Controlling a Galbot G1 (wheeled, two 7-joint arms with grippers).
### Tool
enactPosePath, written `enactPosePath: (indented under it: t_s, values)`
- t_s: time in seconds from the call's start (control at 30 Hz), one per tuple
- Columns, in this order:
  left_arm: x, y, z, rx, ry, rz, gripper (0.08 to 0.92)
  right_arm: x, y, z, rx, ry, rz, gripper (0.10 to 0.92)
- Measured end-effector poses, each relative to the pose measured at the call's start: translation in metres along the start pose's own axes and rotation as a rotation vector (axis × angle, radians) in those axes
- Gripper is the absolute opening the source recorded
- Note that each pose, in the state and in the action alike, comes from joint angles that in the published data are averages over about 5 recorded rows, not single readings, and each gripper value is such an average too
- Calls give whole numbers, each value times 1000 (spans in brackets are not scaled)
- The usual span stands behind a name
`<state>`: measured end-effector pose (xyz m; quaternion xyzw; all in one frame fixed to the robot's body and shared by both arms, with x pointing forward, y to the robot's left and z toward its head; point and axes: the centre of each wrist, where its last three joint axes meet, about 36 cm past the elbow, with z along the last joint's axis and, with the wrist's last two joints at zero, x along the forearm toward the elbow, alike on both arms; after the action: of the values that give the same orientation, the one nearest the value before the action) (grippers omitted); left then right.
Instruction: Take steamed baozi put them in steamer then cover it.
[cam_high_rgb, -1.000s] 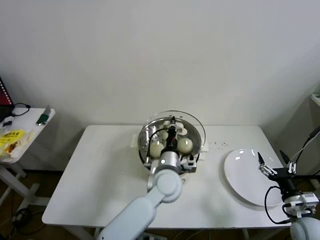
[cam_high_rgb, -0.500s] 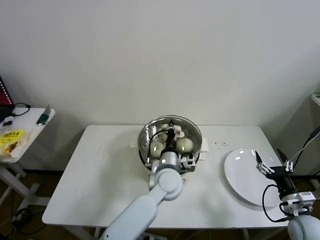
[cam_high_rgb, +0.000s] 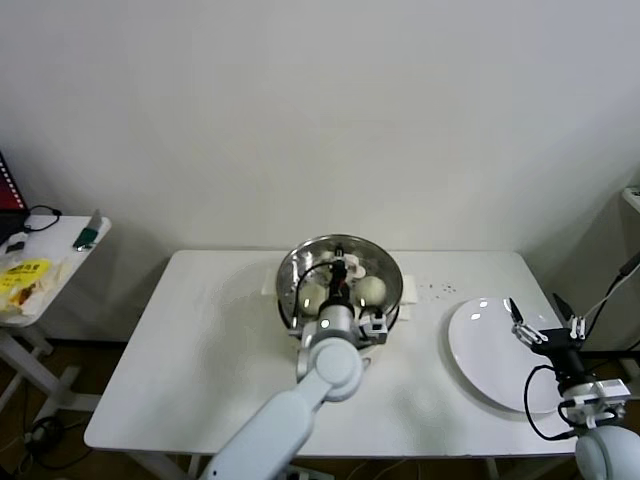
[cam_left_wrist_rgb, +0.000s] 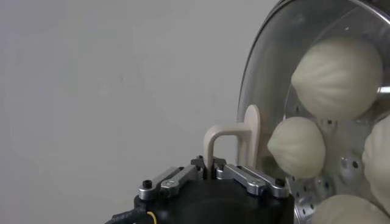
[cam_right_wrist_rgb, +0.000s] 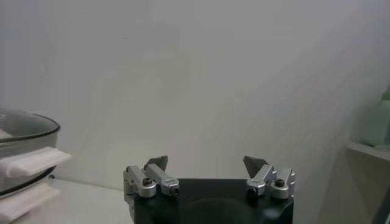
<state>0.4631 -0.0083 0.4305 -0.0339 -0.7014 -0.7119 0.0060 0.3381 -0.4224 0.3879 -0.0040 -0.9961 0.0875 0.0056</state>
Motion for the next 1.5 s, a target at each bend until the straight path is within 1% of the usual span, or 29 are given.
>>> enactPosePath:
  t_s: [0.47,0.53,0.67,0.9,1.03,1.23,1.33,1.5]
  values:
    - [0,-6,0,6,2,12,151,-1,-3,-2,5,-3,5,823]
    - [0,-5,0,11,1,15,167,-1,-3,-2,5,-3,5,823]
    - [0,-2,3,21,-1,19,260,-1,-3,-3,4,3,6,823]
    - [7,5,17,49,-6,19,468,-3,-4,-7,-5,33,14,823]
    - [16,11,26,72,-12,16,580,-6,-3,-9,-11,53,15,823]
    - [38,22,39,123,-36,10,752,-11,-3,-13,-19,83,17,823]
    - [51,27,47,153,-50,11,808,-14,-3,-14,-20,97,20,823]
    - [71,35,65,227,-58,12,822,-17,-1,-15,-23,111,16,823]
